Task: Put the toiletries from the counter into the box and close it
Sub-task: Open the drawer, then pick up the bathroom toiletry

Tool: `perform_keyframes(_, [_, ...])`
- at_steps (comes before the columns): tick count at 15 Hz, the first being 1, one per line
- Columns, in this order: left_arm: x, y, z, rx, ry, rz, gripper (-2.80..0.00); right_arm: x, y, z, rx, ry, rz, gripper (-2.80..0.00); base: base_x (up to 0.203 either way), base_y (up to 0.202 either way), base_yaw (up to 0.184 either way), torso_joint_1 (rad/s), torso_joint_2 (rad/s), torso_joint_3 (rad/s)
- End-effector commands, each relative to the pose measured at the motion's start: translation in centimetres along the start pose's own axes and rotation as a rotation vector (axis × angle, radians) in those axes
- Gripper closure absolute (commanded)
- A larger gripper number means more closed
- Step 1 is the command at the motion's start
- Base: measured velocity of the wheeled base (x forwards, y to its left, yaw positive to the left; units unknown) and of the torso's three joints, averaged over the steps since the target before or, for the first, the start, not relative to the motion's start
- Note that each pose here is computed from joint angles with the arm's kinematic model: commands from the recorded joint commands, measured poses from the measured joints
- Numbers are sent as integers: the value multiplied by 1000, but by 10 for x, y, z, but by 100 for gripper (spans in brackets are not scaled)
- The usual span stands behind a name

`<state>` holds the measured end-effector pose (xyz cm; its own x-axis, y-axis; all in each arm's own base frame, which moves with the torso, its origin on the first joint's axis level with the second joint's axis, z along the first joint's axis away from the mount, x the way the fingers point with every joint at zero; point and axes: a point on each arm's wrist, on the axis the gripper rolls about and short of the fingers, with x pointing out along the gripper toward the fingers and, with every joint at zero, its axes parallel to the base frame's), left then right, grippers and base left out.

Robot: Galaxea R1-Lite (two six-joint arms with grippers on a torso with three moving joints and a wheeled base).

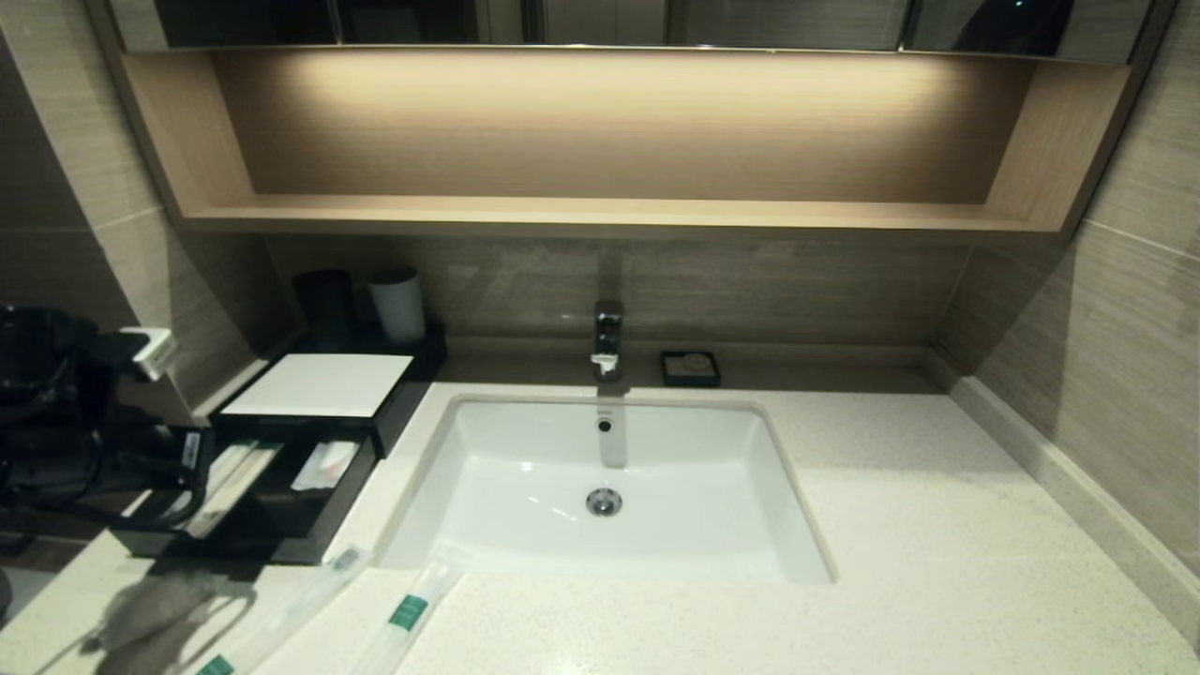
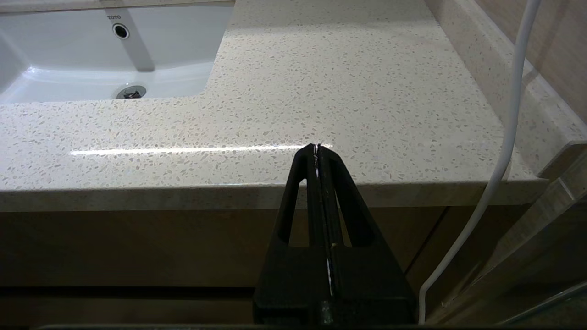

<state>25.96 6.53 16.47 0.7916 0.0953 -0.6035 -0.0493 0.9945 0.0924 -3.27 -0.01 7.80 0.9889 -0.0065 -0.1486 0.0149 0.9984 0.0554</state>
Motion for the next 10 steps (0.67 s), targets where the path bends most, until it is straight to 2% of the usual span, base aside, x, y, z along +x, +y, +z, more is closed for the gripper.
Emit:
perform_keyframes(1, [-39,-2,9,-1,-109,50,0,0,0,0,0,3,-1,0,0,0,0,0,0,0])
perform_keyframes(2, [-50,-3,8,-8,-123,76,0,0,0,0,1,4,0,0,0,0,0,0,0,0])
perform_keyframes(3, [-60,-4,5,-18,-105,94,0,0,0,0,0,3,0,0,0,0,0,0,0,0])
perform_keyframes(5, [-84,-9,-5,-39,-1,90,0,0,0,0,1,3,-1,0,0,0,0,0,0,0])
perform_keyframes(8, [-129,-12,-17,-65,39,108,0,0,0,0,0,3,0,0,0,0,0,0,0,0])
perform_keyframes(10, [-155,-17,-34,-85,102,114,0,0,0,0,0,3,0,0,0,0,0,0,0,0])
